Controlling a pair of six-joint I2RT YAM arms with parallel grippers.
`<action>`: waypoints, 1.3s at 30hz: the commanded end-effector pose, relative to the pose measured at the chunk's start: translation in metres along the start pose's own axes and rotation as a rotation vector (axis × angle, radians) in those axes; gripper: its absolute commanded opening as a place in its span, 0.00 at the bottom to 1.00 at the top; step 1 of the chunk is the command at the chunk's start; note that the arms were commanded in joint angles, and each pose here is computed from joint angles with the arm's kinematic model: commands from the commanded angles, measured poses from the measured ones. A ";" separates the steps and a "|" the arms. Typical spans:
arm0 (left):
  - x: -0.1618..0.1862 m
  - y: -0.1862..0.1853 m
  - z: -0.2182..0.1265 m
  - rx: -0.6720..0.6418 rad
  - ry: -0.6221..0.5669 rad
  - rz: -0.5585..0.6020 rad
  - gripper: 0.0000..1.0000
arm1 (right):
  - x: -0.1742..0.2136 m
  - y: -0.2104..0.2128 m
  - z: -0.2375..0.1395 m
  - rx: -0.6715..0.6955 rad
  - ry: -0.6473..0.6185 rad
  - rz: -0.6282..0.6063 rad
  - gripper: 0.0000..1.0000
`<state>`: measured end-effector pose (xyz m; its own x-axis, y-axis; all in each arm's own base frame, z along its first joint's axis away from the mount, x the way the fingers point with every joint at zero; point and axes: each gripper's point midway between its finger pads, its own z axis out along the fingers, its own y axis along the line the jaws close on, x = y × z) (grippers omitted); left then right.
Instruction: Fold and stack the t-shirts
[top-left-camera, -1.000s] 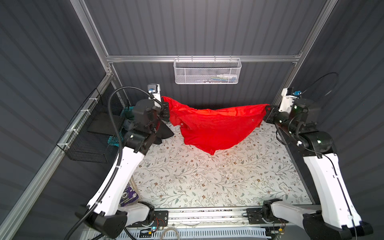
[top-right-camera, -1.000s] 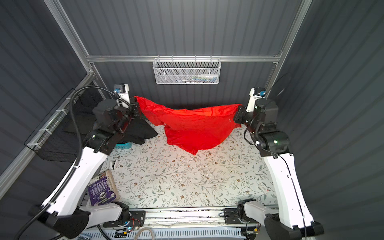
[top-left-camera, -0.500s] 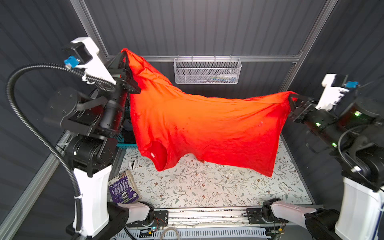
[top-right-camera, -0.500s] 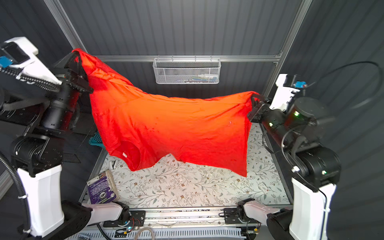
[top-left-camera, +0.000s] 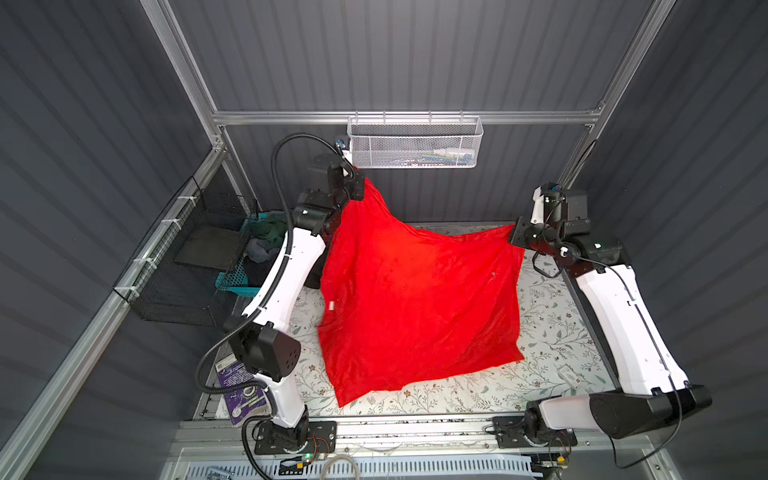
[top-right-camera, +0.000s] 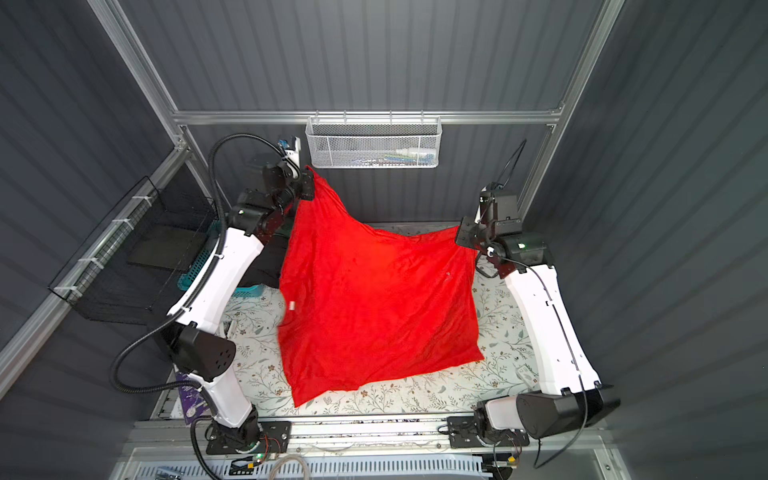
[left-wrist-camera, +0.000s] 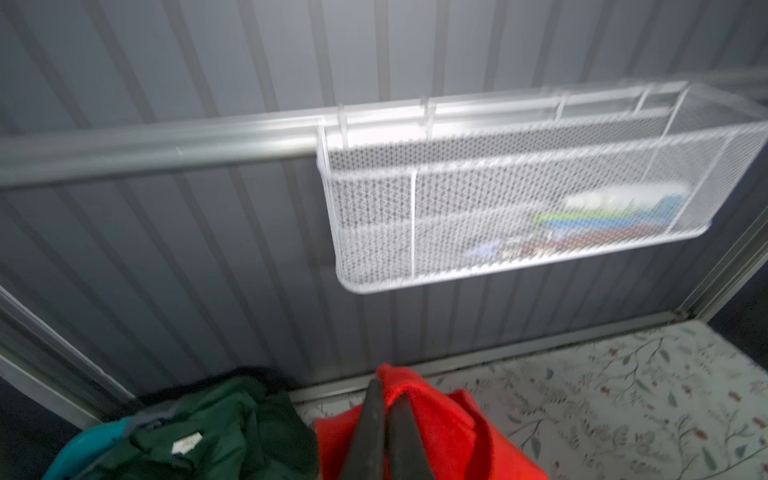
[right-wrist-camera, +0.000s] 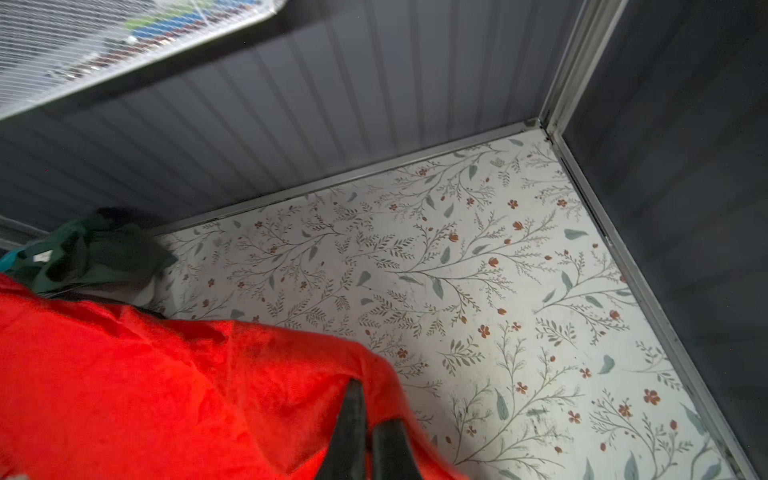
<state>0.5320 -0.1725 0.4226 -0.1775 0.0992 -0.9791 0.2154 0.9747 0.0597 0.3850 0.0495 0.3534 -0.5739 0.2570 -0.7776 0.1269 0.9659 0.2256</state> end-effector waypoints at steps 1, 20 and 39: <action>-0.009 -0.005 0.019 0.030 -0.091 -0.002 0.00 | 0.000 -0.004 0.032 0.020 -0.029 0.021 0.00; 0.083 0.000 0.075 -0.058 0.043 0.101 0.00 | 0.053 -0.049 0.168 0.135 0.183 0.056 0.00; 0.167 -0.003 0.119 -0.089 0.170 0.108 0.00 | 0.051 -0.073 0.252 0.198 0.218 0.027 0.00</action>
<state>0.6069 -0.1843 0.2392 -0.3230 0.2252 -0.9192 0.1830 0.9678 0.1728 0.5415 0.0064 0.1477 -0.7351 0.3024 -0.6068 0.2840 0.9501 0.1294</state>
